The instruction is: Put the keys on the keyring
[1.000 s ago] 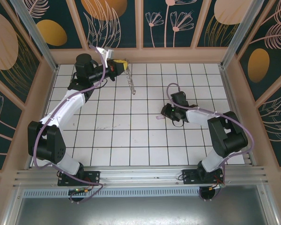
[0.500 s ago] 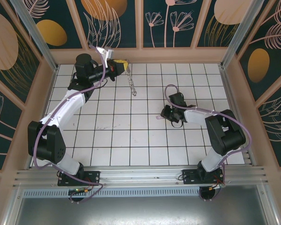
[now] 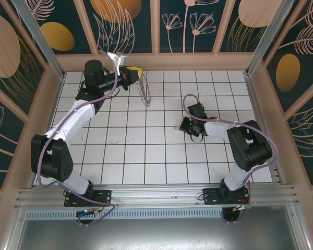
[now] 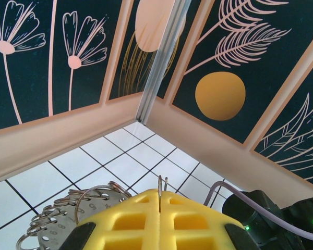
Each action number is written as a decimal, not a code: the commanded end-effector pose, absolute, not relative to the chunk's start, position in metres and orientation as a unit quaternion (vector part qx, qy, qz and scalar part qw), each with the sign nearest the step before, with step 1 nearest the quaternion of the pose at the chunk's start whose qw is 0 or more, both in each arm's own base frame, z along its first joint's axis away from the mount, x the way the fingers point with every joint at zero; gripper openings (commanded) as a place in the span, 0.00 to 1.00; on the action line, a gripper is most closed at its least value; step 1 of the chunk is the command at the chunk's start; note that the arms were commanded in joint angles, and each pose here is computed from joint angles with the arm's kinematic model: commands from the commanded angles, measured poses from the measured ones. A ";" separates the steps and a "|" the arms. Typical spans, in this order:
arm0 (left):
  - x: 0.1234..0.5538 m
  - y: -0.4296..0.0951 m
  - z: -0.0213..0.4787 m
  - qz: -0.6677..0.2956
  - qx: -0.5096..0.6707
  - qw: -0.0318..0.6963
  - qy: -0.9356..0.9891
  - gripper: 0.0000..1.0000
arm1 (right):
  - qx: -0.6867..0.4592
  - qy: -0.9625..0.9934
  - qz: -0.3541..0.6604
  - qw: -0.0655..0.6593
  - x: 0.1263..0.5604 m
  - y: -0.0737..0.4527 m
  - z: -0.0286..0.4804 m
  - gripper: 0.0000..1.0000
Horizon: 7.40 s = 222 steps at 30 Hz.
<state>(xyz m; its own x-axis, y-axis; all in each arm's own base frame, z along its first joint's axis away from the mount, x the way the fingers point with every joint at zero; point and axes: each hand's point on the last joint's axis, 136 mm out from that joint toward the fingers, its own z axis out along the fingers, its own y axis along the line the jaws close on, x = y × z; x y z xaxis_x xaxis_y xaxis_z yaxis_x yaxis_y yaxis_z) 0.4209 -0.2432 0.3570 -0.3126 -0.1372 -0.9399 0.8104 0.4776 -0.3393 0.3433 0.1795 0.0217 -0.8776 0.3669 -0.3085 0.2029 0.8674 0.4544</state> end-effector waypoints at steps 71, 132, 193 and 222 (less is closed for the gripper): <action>0.333 -0.384 0.366 -0.433 0.472 0.497 0.585 0.00 | -0.293 0.615 0.454 0.574 0.298 0.197 0.368 0.00; 0.310 -0.385 0.366 -0.452 0.499 0.477 0.566 0.00 | -0.310 0.651 0.424 0.548 0.302 0.211 0.358 0.00; 0.319 -0.392 0.361 -0.454 0.494 0.469 0.574 0.00 | -0.310 0.653 0.412 0.555 0.287 0.208 0.362 0.00; 0.307 -0.391 0.362 -0.465 0.508 0.459 0.560 0.00 | -0.308 0.663 0.398 0.554 0.304 0.215 0.356 0.00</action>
<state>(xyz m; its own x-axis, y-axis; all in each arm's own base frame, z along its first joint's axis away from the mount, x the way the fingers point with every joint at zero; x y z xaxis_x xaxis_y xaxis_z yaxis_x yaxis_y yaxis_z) 0.3190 -0.3899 0.3365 -0.1350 0.1848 -0.9735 0.9875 0.1055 -0.1169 0.2991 0.2136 0.3448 -0.2539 0.0352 -0.9666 -0.8421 0.4836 0.2388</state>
